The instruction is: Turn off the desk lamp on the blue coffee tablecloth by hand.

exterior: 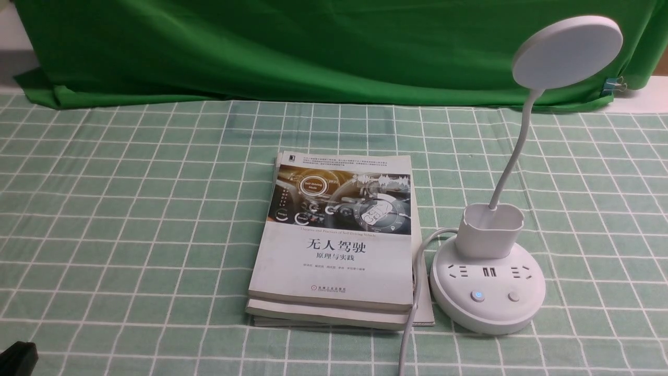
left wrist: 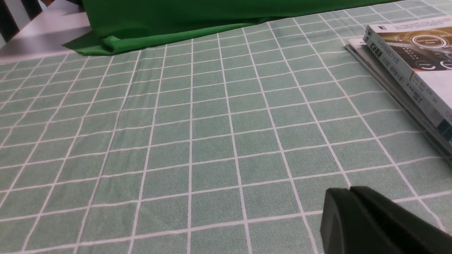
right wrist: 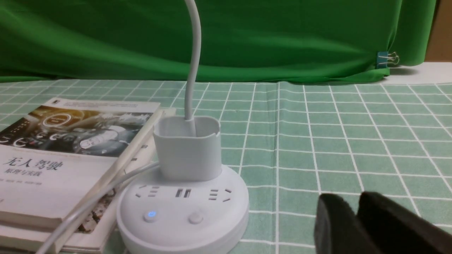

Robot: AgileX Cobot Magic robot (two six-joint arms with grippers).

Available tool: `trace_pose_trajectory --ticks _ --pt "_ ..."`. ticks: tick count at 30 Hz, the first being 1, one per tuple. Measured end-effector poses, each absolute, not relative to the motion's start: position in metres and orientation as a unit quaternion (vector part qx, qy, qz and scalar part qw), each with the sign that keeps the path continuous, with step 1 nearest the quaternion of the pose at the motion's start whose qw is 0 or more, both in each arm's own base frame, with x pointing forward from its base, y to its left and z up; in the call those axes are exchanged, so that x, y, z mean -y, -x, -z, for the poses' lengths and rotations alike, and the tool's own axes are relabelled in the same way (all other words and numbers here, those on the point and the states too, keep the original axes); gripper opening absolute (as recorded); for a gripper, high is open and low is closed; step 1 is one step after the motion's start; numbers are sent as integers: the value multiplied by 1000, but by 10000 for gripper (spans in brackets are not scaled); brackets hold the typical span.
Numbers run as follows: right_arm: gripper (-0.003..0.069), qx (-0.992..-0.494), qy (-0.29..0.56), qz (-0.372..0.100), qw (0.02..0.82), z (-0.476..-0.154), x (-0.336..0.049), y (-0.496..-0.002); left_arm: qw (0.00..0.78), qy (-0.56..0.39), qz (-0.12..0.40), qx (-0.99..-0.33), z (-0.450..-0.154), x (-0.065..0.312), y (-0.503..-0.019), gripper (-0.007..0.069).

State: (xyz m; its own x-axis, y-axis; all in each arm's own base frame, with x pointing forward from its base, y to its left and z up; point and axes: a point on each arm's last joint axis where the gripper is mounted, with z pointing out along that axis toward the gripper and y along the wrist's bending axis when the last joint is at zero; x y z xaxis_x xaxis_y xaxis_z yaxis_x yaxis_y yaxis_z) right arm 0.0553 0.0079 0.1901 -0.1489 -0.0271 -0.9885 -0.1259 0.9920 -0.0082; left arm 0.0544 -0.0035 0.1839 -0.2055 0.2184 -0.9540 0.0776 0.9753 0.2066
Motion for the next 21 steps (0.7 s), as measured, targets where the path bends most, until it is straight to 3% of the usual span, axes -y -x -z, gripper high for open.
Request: trace_pose_trajectory --ticks 21 --pt "183 -757 51 -38 650 -190 -8 -55 623 -96 -57 -774 -184 4 -54 0"
